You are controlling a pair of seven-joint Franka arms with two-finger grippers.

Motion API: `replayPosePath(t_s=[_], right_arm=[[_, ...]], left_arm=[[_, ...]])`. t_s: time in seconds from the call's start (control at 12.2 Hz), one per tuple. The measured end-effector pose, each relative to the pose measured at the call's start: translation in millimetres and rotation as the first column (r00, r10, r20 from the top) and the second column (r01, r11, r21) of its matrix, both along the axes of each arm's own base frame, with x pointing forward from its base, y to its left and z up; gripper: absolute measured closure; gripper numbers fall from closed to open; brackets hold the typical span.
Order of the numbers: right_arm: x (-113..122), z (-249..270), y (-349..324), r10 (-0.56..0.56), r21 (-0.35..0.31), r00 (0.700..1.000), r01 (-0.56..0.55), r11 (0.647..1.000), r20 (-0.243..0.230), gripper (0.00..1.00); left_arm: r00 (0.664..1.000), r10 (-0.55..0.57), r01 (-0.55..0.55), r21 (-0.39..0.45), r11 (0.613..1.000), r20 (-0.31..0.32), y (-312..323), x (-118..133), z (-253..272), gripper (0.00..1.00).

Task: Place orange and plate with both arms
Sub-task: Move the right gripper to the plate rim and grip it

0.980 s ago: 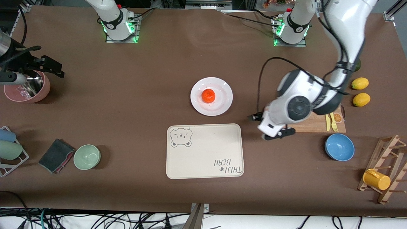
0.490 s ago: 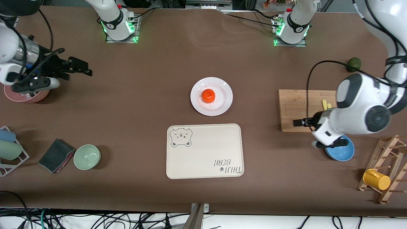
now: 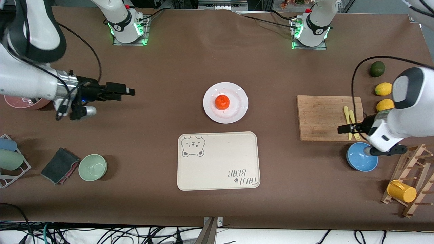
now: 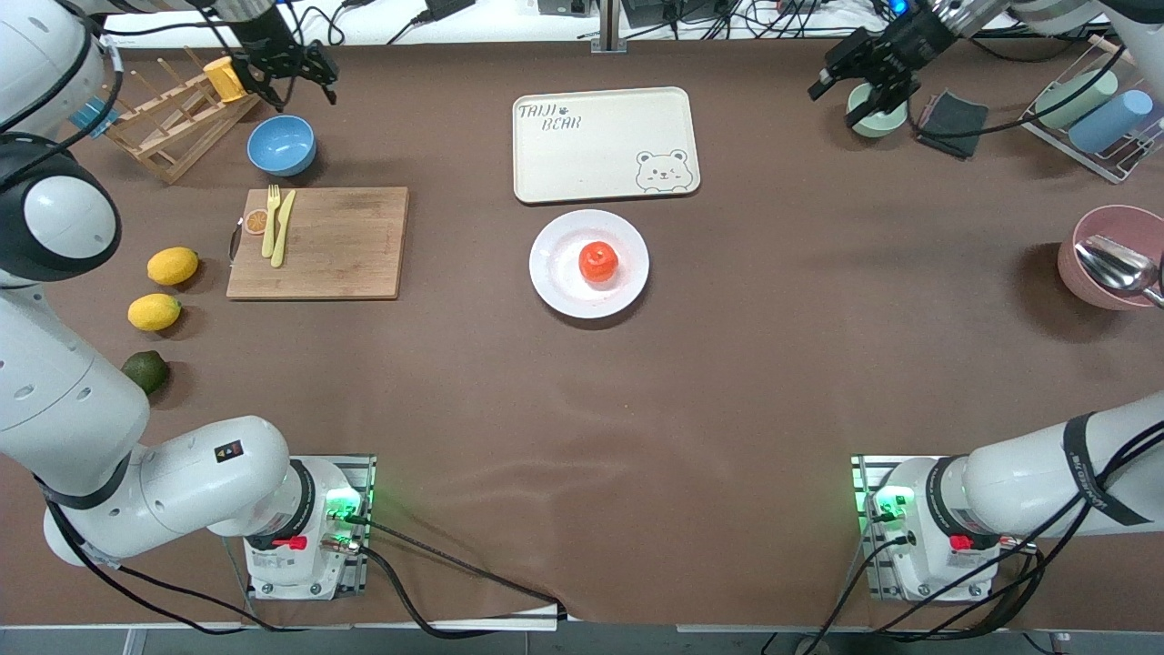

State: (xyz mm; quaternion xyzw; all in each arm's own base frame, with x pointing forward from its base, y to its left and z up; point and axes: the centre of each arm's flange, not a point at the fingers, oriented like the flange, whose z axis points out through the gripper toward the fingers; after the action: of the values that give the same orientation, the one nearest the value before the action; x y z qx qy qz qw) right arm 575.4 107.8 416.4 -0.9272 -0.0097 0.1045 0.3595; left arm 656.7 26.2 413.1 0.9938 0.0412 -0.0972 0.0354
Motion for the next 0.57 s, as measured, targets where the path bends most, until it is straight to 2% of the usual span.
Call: replayPosePath(t_s=[0.25,0.49,0.57], right_arm=[[-4,-72,25,-0.049,0.108,0.999,0.049,0.993,-0.004,0.00],[-26,-122,90,-0.081,0.117,0.996,0.076,0.990,0.035,0.00],[-35,-132,111,-0.087,0.110,0.995,0.081,0.991,0.048,0.00]], left_arm=[[0.999,-0.034,0.034,0.007,0.999,-0.007,33,-13,32,0.00],[0.998,0.013,-0.014,0.009,1.000,0.064,25,-27,91,0.00],[0.996,-0.007,0.004,0.032,0.999,0.094,18,-33,113,0.00]])
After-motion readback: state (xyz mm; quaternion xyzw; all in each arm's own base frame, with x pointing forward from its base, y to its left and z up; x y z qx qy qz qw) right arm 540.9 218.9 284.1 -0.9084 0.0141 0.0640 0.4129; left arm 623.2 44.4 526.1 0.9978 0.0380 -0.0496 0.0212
